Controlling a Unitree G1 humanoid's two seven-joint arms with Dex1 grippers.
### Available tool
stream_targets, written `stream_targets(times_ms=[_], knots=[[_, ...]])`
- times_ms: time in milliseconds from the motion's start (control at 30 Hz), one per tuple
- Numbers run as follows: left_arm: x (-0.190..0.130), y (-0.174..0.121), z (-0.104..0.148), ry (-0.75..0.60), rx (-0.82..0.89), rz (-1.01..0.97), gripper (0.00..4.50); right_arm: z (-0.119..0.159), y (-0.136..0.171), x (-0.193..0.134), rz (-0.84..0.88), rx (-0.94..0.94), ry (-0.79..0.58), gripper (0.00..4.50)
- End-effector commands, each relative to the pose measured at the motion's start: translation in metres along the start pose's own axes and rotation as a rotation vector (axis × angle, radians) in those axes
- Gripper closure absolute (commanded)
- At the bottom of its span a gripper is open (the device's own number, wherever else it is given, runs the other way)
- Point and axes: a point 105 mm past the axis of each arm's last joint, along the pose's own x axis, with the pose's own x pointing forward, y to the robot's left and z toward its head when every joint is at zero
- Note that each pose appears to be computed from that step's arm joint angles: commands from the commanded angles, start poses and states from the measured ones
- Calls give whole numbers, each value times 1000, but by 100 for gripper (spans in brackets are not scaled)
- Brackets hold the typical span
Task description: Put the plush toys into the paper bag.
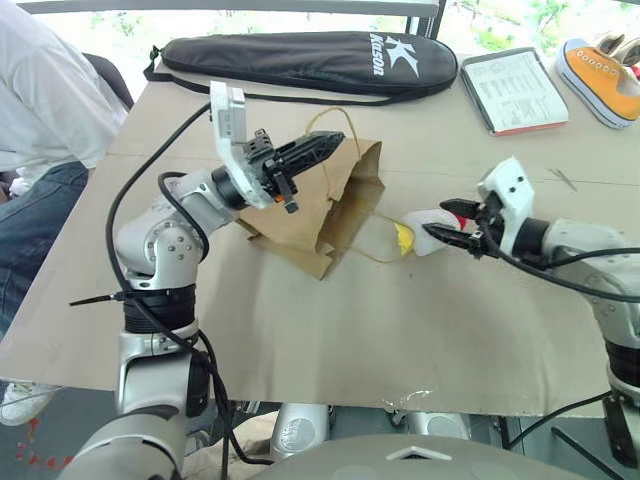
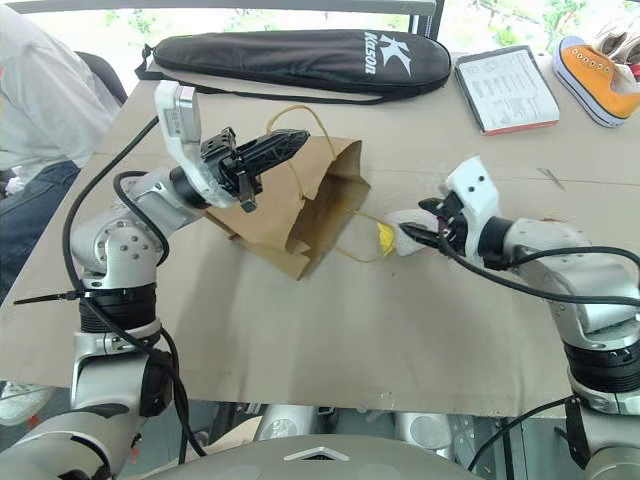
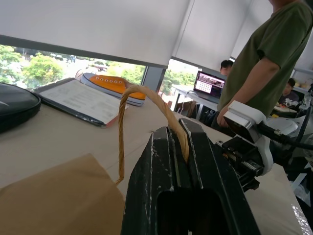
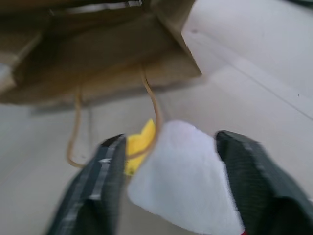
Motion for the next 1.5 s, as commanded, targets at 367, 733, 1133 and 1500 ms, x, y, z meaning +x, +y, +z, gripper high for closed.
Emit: stream_targets(times_ms=[367,733,1133,1500], knots=[[-2,-12,12,-46,52,19,450,-5,-28,-6,-113,-75,23,449],[3,-9,14,-66,33,14,450,69,-9,-20,-40,-203,-266,449],[13,-20,12,-69,25,-28,450,86,66,93,326,-495,-304,449],[2,-25,4,-72,43,28,450,77,87,121,506,-539,-348,68]])
